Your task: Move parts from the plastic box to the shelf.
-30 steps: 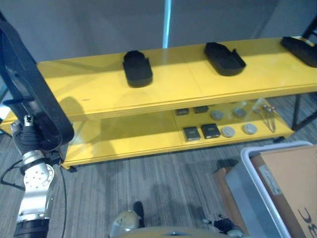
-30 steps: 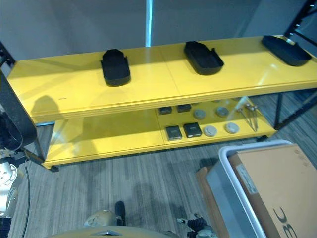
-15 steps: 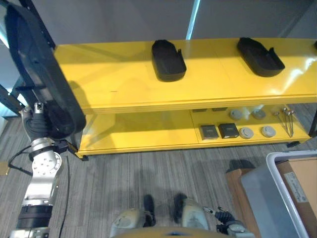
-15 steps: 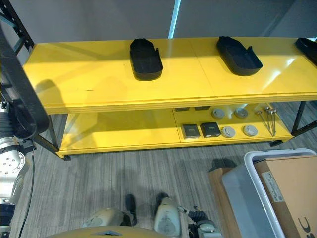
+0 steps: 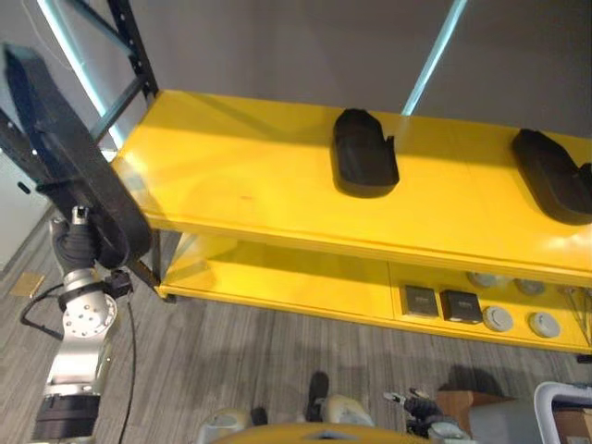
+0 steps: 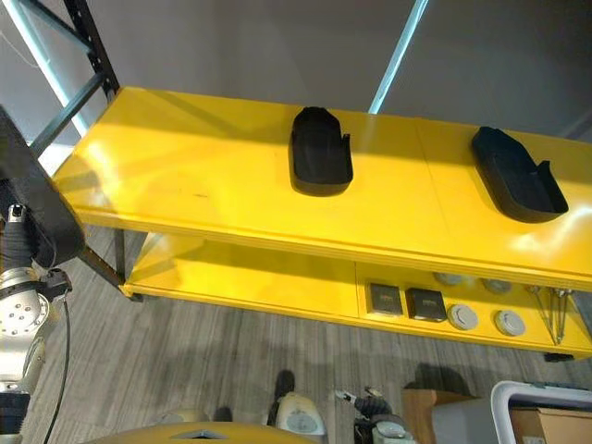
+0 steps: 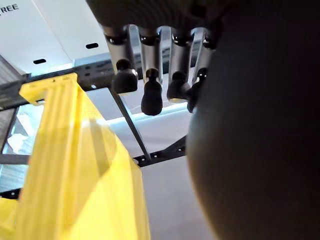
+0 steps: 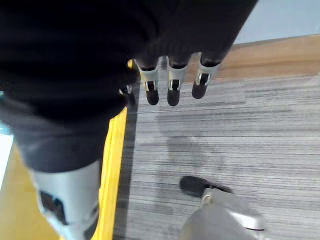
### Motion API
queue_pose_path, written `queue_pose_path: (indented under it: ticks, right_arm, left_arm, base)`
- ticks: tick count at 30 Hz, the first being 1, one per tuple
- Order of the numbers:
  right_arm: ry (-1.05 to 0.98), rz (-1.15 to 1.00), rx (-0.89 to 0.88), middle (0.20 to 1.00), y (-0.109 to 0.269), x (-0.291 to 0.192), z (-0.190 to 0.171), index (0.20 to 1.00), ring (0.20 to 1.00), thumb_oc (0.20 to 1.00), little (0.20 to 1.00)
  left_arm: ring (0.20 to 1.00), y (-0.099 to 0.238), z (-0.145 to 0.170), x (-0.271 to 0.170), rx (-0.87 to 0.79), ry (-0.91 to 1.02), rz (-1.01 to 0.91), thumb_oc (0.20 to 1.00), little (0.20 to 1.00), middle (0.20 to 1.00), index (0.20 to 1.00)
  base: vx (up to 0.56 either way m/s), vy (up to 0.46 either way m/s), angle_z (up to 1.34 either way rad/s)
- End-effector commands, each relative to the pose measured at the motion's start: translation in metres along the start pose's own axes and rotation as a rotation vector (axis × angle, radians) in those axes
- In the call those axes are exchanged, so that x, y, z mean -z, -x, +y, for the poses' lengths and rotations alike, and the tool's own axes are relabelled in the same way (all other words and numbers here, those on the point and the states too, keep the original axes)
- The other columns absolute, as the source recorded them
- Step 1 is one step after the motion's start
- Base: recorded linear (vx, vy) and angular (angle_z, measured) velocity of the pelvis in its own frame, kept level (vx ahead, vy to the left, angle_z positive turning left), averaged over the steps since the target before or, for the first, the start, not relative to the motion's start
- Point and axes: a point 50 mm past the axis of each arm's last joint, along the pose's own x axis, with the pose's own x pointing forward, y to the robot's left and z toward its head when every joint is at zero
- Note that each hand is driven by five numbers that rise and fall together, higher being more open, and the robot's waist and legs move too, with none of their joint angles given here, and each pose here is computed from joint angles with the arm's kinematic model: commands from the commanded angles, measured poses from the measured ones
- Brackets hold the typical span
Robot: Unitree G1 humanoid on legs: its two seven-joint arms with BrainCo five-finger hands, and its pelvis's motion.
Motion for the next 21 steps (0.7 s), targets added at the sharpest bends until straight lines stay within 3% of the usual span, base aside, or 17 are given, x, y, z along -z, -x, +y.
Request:
queue_pose_path:
  ticks: [1, 7, 15, 21]
  right_arm:
    - [0.02, 0.104, 0.035, 1.0, 0.005, 0.029, -0.015, 1.0, 1.0, 1.0, 1.0]
    - [0.03, 0.131, 0.076, 1.0, 0.005, 0.039, -0.029, 1.0, 1.0, 1.0, 1.0]
    - [-0.048, 0.107, 0.134, 1.0, 0.003, 0.029, -0.041, 1.0, 1.0, 1.0, 1.0]
    - [-0.071, 0.077, 0.086, 1.0, 0.005, 0.028, -0.025, 1.0, 1.0, 1.0, 1.0]
  left_arm:
    - [0.2, -0.006, -0.008, -0.033, 0.047, 0.086, -0.148, 0.2, 0.2, 0.2, 0.2]
    - [0.2, -0.008, -0.022, -0.032, 0.083, 0.108, -0.141, 0.2, 0.2, 0.2, 0.2]
    - [0.2, -0.018, -0.018, -0.044, 0.108, -0.024, -0.249, 0.2, 0.2, 0.2, 0.2]
    - [0.2, -0.029, -0.012, -0.054, 0.129, -0.142, -0.299, 0.2, 0.2, 0.2, 0.2]
  base:
    - [0.07, -0.21, -0.06]
    - [0.04, -0.063, 0.01]
    - [0.1, 0.299, -0.19]
    - [0.06, 0.213, -0.31]
